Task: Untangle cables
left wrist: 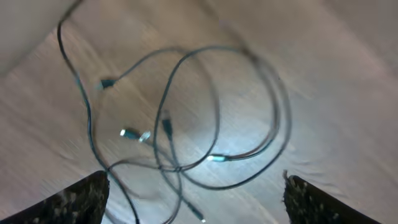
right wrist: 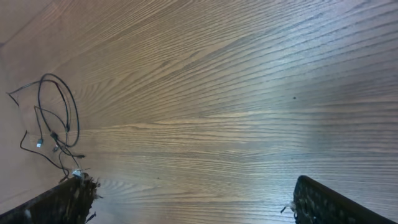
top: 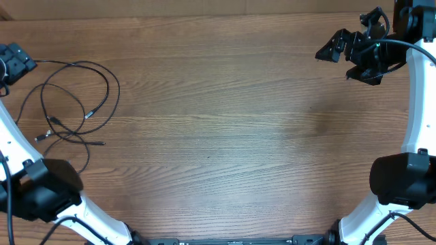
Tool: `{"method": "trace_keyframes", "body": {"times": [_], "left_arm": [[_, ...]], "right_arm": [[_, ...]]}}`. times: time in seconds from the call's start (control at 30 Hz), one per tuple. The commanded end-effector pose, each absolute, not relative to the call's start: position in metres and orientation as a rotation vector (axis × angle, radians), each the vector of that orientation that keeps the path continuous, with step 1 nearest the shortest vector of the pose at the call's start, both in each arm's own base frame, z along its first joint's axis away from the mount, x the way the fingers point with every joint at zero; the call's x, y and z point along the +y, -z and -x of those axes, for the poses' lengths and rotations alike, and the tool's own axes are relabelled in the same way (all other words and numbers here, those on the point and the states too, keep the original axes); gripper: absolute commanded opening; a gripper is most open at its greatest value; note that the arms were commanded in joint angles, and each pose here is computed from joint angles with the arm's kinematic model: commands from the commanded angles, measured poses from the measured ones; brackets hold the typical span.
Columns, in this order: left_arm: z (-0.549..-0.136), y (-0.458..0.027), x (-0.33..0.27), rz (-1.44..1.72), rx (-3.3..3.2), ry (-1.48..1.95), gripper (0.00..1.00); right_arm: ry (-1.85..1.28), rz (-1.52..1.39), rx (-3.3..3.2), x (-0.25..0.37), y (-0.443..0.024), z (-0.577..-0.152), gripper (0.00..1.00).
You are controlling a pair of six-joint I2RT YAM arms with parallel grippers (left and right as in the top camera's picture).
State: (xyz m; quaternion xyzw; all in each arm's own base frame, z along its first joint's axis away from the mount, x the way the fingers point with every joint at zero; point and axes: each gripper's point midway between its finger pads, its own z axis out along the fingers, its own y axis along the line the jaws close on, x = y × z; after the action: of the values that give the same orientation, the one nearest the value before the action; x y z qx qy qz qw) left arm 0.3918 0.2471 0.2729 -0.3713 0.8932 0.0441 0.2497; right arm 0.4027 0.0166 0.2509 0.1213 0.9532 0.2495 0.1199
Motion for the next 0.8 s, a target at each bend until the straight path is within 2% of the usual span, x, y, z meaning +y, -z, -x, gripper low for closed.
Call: {"method": "trace_keyframes", "body": {"times": [0.0,0.13,0.37,0.43,0.57,0.77], "left_arm": [[-0.381,-0.361,0.198,0.804,2.272,-0.127,0.89],[-0.367,-0.408,0.123,0.600,2.227,-0.061,0.93],[-0.356,-0.405,0.013,0.286,2.347,0.083,0.96],[-0.358,-0.401,-0.002,0.238,2.369,0.101,1.00],[-0.364,-0.387,-0.020,0.183,2.424,0.119,0.99],[-0.369,-0.377,-0.020,0.186,2.460,0.113,1.00]], "right_arm": [[-0.719,-0.273,2.733,0.025,-0.271,-0.402,1.00],[-0.681,-0.142,2.732,0.044,-0.274,-0.402,0.98],[-0.385,-0.046,2.641,0.047,-0.315,-0.379,1.00],[-0.330,-0.044,2.603,0.042,-0.330,-0.369,1.00],[-0.259,-0.048,2.501,0.033,-0.368,-0.334,1.00],[-0.239,-0.044,2.418,0.030,-0.397,-0.298,1.00]]}}
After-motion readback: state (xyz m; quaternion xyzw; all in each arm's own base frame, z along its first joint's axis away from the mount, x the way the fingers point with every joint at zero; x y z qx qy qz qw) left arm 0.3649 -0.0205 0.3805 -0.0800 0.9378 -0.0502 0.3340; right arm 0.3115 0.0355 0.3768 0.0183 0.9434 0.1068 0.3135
